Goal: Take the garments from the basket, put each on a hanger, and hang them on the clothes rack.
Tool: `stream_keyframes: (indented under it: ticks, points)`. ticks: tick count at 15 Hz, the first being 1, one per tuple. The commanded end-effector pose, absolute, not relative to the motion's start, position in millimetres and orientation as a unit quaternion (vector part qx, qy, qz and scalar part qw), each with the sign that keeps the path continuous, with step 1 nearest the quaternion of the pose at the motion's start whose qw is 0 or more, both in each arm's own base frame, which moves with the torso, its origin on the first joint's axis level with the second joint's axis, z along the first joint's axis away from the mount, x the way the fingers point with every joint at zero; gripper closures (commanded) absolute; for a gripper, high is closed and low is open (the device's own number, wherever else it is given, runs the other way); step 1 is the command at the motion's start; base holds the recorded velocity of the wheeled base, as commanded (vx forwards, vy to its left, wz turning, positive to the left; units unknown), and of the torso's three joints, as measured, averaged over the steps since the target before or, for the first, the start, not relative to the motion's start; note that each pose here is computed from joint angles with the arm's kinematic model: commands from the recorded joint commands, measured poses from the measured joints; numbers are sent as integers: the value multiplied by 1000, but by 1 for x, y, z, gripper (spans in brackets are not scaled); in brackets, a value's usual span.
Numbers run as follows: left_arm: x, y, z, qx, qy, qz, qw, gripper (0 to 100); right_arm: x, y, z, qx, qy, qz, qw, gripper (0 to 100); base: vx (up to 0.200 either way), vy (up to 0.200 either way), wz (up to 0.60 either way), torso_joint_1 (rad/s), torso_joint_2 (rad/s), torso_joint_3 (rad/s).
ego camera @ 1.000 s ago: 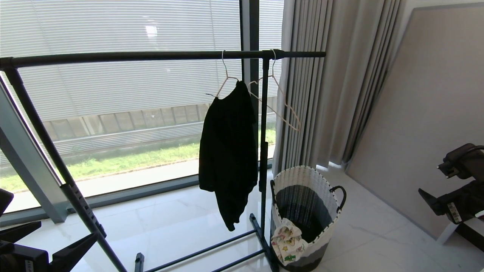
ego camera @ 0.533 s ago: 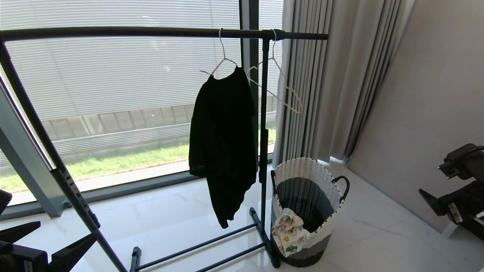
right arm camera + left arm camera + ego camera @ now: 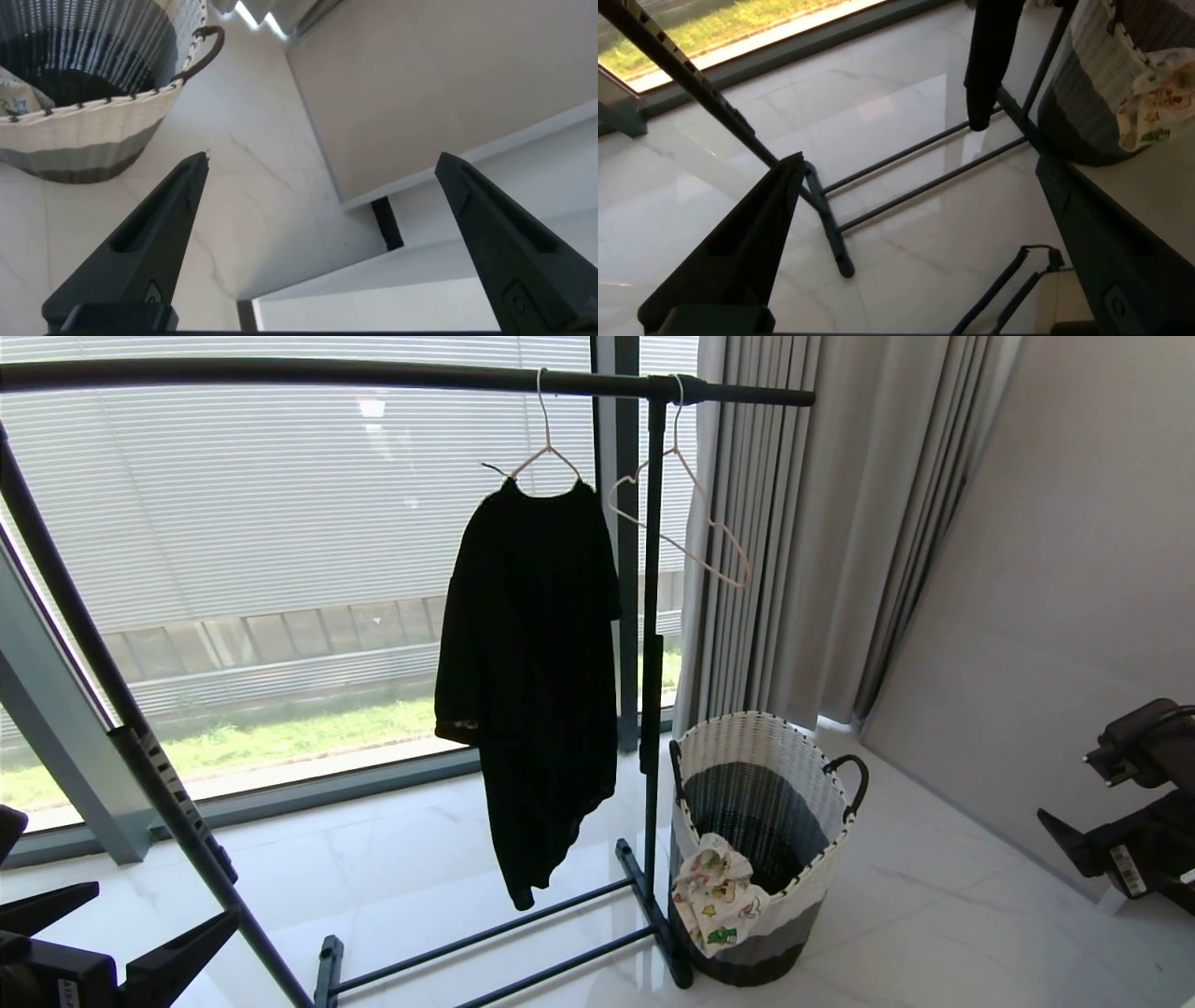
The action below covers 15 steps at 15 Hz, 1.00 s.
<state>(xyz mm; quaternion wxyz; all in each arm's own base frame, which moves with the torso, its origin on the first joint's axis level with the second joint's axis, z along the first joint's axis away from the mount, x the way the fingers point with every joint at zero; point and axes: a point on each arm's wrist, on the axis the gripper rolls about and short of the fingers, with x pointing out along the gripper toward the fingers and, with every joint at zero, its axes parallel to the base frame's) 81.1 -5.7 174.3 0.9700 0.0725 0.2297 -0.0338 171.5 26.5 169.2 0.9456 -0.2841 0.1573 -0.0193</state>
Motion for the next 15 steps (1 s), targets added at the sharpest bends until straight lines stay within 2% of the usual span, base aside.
stream_keyframes:
  ticks: [1, 2, 10, 15]
  points:
    - [81, -6, 174, 72, 231, -33, 970, 0, 169, 26, 168, -285, 158, -19, 945, 0, 0, 0, 0, 0, 0, 0]
    - [81, -6, 174, 72, 231, -33, 970, 0, 169, 26, 168, -285, 158, -18, 945, 0, 0, 0, 0, 0, 0, 0]
    - [81, -6, 175, 72, 230, -32, 970, 0, 169, 26, 167, -285, 159, -18, 945, 0, 0, 0, 600, -1, 3, 7]
    - [81, -4, 174, 70, 232, -24, 970, 0, 165, 26, 164, -287, 162, -16, 944, 0, 0, 0, 0, 0, 0, 0]
